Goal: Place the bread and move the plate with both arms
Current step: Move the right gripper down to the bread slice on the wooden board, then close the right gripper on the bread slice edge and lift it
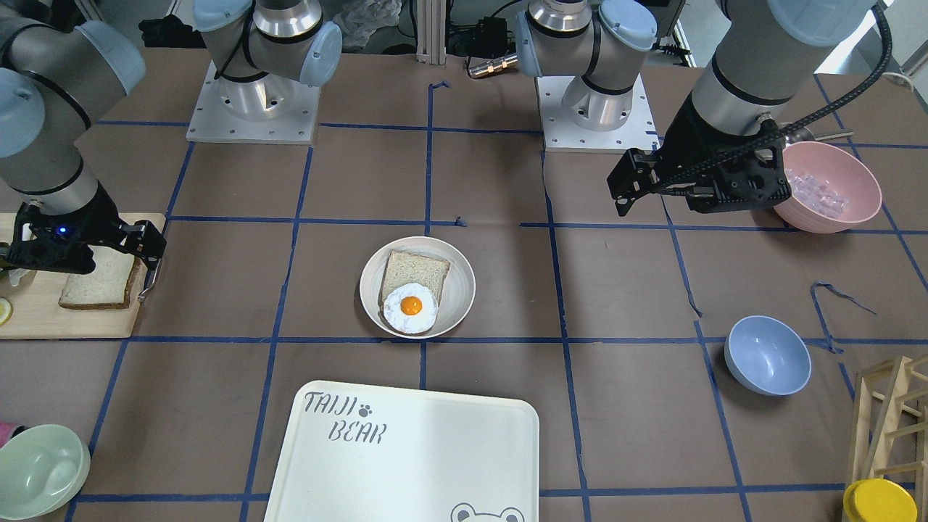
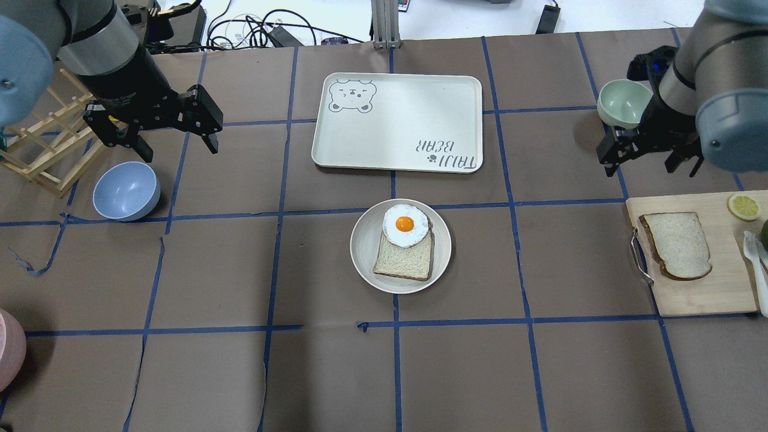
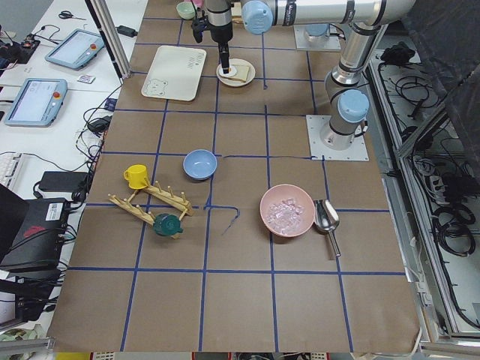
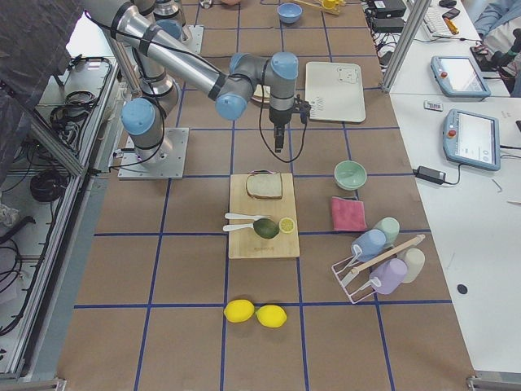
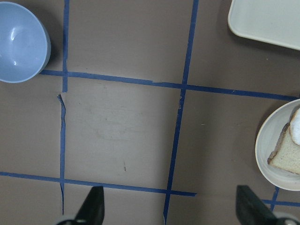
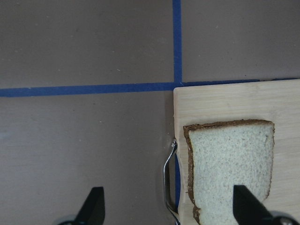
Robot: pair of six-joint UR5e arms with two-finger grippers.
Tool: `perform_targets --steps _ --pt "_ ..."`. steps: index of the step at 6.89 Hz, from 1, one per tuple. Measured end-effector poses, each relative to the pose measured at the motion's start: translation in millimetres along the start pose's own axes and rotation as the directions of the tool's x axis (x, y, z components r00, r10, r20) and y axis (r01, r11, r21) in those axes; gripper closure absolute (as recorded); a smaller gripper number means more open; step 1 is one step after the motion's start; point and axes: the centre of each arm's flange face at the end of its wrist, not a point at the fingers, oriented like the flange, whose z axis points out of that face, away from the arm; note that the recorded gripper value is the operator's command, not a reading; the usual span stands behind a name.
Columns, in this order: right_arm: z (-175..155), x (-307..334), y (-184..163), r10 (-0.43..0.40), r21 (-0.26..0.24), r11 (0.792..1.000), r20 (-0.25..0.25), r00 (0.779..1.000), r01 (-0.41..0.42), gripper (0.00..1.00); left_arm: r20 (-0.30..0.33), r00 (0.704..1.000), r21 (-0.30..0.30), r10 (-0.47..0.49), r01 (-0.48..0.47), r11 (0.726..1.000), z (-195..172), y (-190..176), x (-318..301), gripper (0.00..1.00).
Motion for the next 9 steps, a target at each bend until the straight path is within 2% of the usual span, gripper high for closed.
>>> perform_targets --steps 1,2,4,5,9 --pt "25 6 16 0.0 -0.011 1.0 -0.025 1.0 0.0 0.35 0.0 1.0 -0.002 0.0 0.0 1.0 1 1 0 0.0" --pt "44 10 28 -0.002 -0.05 0.999 -0.06 0.998 -0.001 0.45 0.0 1.0 -0.003 -0.001 0.001 1.0 2 2 0 0.0" --pt "70 15 34 -0.014 -0.113 0.994 -0.109 0.994 0.001 0.45 0.0 1.0 -0.008 -0.001 0.001 1.0 5 3 0 0.0" --pt "78 16 33 -0.018 -0.127 0.992 -0.126 0.992 0.002 0.45 0.0 1.0 -0.007 -0.001 0.001 1.0 6 3 0 0.0" --pt "86 17 31 -0.017 -0.129 0.992 -0.139 0.99 -0.001 0.48 0.0 1.0 -0.008 0.0 0.0 1.0 7 4 1 0.0"
